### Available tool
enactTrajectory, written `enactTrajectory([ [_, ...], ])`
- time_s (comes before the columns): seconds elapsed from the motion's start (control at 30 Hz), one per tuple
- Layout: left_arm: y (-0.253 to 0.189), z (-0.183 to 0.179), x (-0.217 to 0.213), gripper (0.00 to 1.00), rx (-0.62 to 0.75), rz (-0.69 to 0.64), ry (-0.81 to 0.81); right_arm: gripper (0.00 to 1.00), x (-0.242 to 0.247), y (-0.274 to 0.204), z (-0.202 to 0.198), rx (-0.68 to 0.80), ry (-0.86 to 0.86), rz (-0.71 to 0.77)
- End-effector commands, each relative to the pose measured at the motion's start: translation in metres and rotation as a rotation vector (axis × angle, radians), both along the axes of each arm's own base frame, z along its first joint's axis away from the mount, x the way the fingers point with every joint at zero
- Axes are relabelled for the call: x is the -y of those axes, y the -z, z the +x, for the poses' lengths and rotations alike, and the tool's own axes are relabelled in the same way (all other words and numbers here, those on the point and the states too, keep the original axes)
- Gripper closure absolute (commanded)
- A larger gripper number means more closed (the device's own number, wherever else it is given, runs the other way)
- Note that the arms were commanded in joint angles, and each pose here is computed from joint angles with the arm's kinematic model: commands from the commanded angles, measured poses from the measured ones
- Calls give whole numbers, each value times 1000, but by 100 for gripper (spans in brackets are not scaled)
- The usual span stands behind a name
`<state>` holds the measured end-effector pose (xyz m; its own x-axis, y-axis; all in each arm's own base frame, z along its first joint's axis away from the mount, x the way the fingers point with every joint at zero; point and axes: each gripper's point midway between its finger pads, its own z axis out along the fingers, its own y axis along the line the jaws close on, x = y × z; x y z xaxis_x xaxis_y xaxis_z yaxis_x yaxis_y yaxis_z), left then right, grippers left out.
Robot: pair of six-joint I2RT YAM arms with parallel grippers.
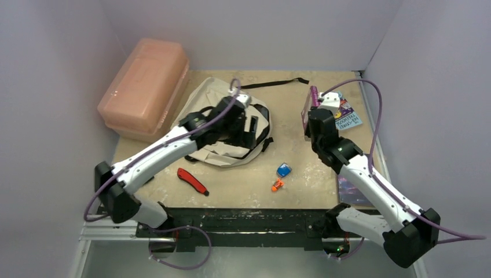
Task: Pack the student bag
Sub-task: Pick up the book from the center of the board, then place the book in the student bag.
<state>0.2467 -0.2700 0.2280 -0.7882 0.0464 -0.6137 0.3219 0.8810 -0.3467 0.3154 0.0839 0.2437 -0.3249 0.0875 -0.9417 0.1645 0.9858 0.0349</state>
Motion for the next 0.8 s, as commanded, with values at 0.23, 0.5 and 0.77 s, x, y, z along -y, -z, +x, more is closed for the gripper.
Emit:
enactTrajectory([
  [0.23,75,70,45,18,107,541,117,100,39,23,6,-30,54,275],
  [0.5,108,105,51,25,109,716,70,100,26,26,4,-39,-22,301],
  [0.77,70,121,14,83,142,716,-65,100,-1,35,2,-105,-144,366],
])
